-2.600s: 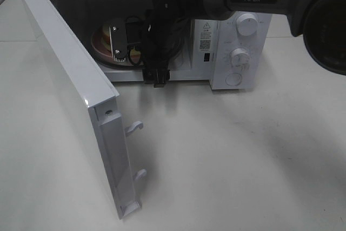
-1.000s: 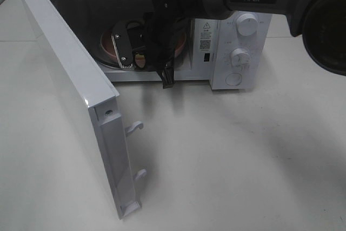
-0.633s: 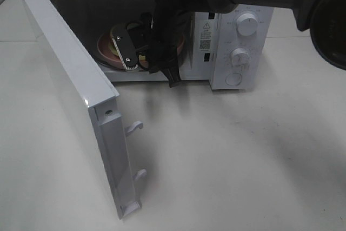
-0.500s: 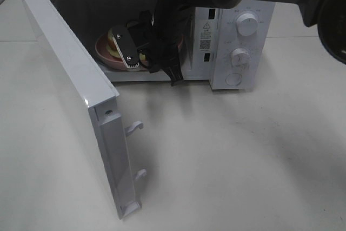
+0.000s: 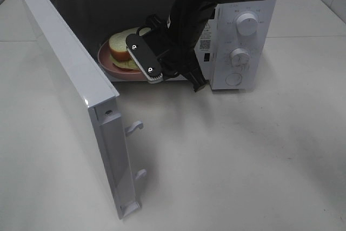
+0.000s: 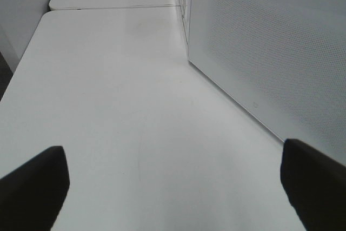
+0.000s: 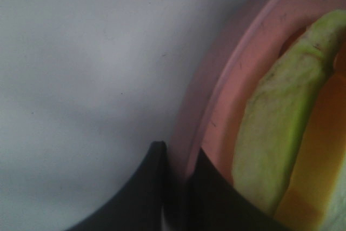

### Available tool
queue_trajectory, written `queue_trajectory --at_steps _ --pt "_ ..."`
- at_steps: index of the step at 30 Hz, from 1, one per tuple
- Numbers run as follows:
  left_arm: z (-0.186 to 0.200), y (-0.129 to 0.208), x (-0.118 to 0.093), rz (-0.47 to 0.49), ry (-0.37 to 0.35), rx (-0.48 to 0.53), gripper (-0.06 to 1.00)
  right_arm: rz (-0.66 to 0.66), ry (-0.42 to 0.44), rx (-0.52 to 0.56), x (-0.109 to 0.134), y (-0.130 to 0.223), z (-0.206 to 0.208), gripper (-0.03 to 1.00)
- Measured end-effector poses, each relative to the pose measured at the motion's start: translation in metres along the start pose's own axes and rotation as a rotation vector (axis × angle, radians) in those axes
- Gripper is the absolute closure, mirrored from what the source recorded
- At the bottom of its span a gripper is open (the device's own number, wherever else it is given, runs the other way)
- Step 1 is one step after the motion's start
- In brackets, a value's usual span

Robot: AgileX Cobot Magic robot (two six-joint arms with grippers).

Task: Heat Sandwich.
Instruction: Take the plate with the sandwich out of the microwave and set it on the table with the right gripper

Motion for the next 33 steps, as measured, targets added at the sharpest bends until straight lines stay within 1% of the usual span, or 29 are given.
queue_trajectory --at_steps 2,4,7,14,15,18,19,22,23,24,28,29,32,33 --pt "0.0 0.0 0.0 0.0 0.0 0.0 -0.05 0.009 0.007 0.0 0.007 -0.001 0.006 0.88" --pt "0.0 0.0 0.0 0.0 0.0 0.0 -0.05 0.016 0.014 0.0 0.009 -0.001 0.009 0.88" --pt "0.0 0.0 0.0 0.0 0.0 0.0 -0.05 0.044 0.025 -0.001 0.018 -0.002 0.02 0.88" --pt "0.0 0.0 0.0 0.0 0.0 0.0 -0.05 0.077 0.056 -0.001 0.031 -0.005 0.036 0.88" --pt "0.0 0.0 0.0 0.0 0.0 0.0 -0.05 0.087 0.052 -0.003 0.038 -0.006 0.04 0.88" --pt "0.0 0.0 0.0 0.0 0.0 0.0 -0.05 0.099 0.055 -0.004 0.045 -0.006 0.046 0.88" --pt "0.0 0.0 0.0 0.0 0.0 0.0 -0.05 0.104 0.058 -0.005 0.053 -0.007 0.051 0.88" --pt "0.0 0.0 0.0 0.0 0.0 0.0 -0.05 0.106 0.069 -0.006 0.063 -0.008 0.058 0.88" --pt "0.0 0.0 0.0 0.0 0.0 0.0 -0.05 0.106 0.069 -0.006 0.063 -0.008 0.058 0.88" --pt "0.0 0.0 0.0 0.0 0.0 0.0 -0.05 0.106 0.077 -0.005 0.07 -0.009 0.063 0.88" --pt "0.0 0.0 0.0 0.0 0.0 0.0 -0.05 0.106 0.082 -0.004 0.078 -0.009 0.071 0.88" --pt "0.0 0.0 0.0 0.0 0.0 0.0 -0.05 0.107 0.081 -0.004 0.085 -0.01 0.076 0.88" --pt "0.0 0.0 0.0 0.0 0.0 0.0 -0.05 0.104 0.073 -0.006 0.096 -0.011 0.081 0.88" --pt "0.0 0.0 0.0 0.0 0.0 0.0 -0.05 0.102 0.069 -0.006 0.104 -0.011 0.085 0.88"
Point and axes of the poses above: a point on each arm's last joint axis where the gripper is mounted, z pointing back along that axis away from the gripper, x along the wrist's bending axis when the last joint is at zero, y = z × x, the point moved 1 cm from there along -z, pointing out along that axis toward the gripper, and after that the axes turned 6 degrees about z, right-handed, at the moved point
